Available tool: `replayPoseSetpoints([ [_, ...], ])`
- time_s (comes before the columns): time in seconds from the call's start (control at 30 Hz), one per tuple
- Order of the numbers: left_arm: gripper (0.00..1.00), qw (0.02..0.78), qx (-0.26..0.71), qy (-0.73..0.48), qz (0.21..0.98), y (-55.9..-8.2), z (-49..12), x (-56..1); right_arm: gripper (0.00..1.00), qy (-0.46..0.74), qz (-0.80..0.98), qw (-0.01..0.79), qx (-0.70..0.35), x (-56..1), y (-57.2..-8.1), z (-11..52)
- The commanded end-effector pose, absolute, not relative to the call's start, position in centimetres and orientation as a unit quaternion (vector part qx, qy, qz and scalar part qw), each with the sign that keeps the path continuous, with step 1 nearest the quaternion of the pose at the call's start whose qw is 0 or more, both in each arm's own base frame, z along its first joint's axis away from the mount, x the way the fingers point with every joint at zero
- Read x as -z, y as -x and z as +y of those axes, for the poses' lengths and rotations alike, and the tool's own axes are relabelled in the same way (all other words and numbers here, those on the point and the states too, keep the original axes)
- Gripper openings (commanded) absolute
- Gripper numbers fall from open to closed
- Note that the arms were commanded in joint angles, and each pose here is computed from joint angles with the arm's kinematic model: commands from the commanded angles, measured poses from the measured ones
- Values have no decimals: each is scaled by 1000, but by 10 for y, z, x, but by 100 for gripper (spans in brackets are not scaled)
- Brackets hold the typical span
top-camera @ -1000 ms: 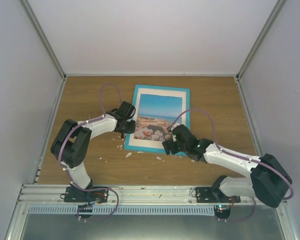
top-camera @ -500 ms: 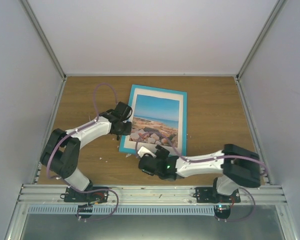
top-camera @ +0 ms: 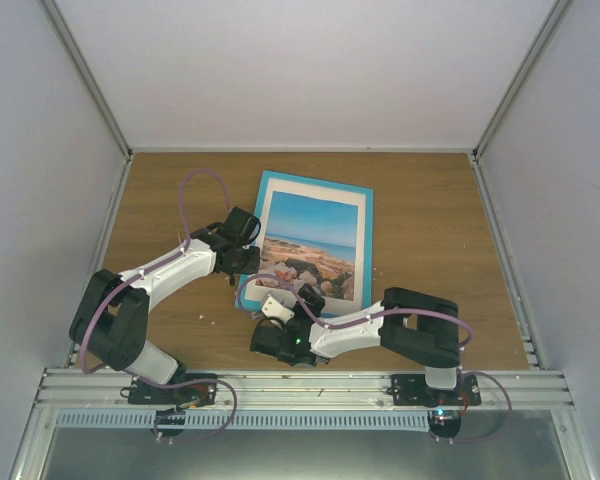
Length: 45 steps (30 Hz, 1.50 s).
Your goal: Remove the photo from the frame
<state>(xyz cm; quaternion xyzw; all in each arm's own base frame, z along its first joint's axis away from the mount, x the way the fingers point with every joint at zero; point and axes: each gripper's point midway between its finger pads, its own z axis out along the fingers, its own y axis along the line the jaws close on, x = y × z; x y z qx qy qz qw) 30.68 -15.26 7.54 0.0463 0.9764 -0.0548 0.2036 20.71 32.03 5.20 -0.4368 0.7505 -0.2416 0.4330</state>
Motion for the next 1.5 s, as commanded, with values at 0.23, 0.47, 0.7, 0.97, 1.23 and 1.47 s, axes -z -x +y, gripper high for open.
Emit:
replayPoseSetpoints([
  [0.23,1,243,120,-44,962,-313,-175,-97,81,419,707,448,352,-47,-219,302],
  [0.47,2,247,134,-36,959,-312,-168,-100,56,411,696,457,371,-58,-224,298],
  [0.7,6,276,184,0,943,-317,-144,-124,27,440,686,479,327,-87,-224,321],
  [0.97,23,328,247,45,911,-312,-111,-169,5,451,659,518,306,-132,-227,337],
  [1.23,47,431,267,87,858,-297,-73,-248,1,440,639,577,257,-187,-228,350],
  [1.47,66,501,261,115,817,-278,-57,-294,1,377,637,648,180,-266,-235,347],
])
